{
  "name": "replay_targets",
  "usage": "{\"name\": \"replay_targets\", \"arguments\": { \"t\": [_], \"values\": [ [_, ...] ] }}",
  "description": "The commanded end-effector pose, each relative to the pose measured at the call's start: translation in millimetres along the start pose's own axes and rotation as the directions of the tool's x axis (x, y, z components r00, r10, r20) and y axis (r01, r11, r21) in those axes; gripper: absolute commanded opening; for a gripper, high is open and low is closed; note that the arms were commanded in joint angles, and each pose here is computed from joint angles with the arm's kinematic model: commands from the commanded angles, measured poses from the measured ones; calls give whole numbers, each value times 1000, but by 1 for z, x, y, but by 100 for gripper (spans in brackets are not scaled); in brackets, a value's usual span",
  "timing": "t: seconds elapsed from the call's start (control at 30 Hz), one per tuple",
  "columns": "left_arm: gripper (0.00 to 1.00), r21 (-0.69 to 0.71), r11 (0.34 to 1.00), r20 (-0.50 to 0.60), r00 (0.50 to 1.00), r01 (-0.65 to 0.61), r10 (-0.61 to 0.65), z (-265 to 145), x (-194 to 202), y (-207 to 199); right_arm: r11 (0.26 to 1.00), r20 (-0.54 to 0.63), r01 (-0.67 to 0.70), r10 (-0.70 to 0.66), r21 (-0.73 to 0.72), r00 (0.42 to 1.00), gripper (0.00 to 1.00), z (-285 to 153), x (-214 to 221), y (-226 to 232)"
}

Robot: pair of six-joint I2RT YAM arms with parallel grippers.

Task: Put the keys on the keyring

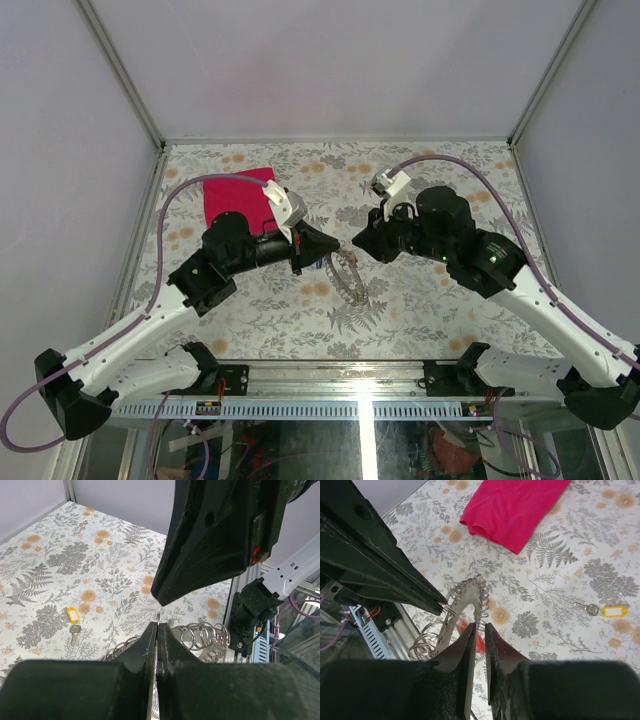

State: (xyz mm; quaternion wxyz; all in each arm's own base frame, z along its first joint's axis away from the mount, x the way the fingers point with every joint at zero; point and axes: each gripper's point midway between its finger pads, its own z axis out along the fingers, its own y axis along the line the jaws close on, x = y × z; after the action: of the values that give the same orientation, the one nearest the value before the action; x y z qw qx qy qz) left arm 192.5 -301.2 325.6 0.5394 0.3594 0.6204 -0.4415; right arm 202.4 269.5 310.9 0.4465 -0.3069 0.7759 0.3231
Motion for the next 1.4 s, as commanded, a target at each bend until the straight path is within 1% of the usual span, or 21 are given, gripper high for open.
{"name": "replay_targets", "arguments": {
  "t": [0.0,0.17,0.23,0.33,0.4,0.5,0.63,0.73,0.83,0.9,1.0,1.07,1.1,1.3,1.37],
  "values": [
    [0,26,997,161,985,-72,67,-6,-51,-12,996,108,62,-68,57,992,17,-18,-22,-9],
    [0,31,997,168,984,-72,66,-6,-53,-14,997,105,67,-69,22,992,15,-18,-20,-3],
    [0,34,997,169,983,-74,67,-7,-53,-14,998,107,63,-63,3,992,18,-17,-20,1],
    [0,44,996,173,982,-80,71,-8,-54,-16,999,132,52,-50,-9,990,25,-15,-24,3],
    [0,61,995,176,982,-85,73,-8,-55,-20,999,149,52,-51,-2,987,27,-17,-27,2],
    [0,90,992,182,980,-93,75,-10,-56,-26,997,180,74,-79,34,980,26,-21,-31,-4],
    [0,101,991,189,980,-90,69,-11,-56,-28,988,202,148,-154,46,967,26,-29,-25,-6],
    [0,100,991,184,981,-83,64,-9,-54,-27,978,178,205,-207,30,962,31,-32,-15,-5],
    [0,107,991,179,982,-77,58,-6,-53,-27,974,150,225,-225,21,963,37,-35,-9,-5],
    [0,96,993,166,985,-64,47,-3,-50,-23,974,125,218,-225,68,966,40,-38,-8,-13],
    [0,68,996,124,992,-49,41,3,-43,-15,954,90,184,-210,236,974,43,-49,-7,-42],
    [0,60,998,97,995,-38,32,6,-35,-12,936,93,173,-210,307,973,44,-56,-8,-54],
    [0,55,998,87,996,-31,26,7,-32,-9,932,101,171,-212,318,972,45,-59,-9,-55],
    [0,58,998,57,998,-7,4,12,-17,-6,967,118,204,-223,150,968,52,-49,5,-28],
    [0,61,998,45,999,-1,-1,14,-13,-6,971,135,196,-214,135,967,54,-48,6,-26]
  ]
}}
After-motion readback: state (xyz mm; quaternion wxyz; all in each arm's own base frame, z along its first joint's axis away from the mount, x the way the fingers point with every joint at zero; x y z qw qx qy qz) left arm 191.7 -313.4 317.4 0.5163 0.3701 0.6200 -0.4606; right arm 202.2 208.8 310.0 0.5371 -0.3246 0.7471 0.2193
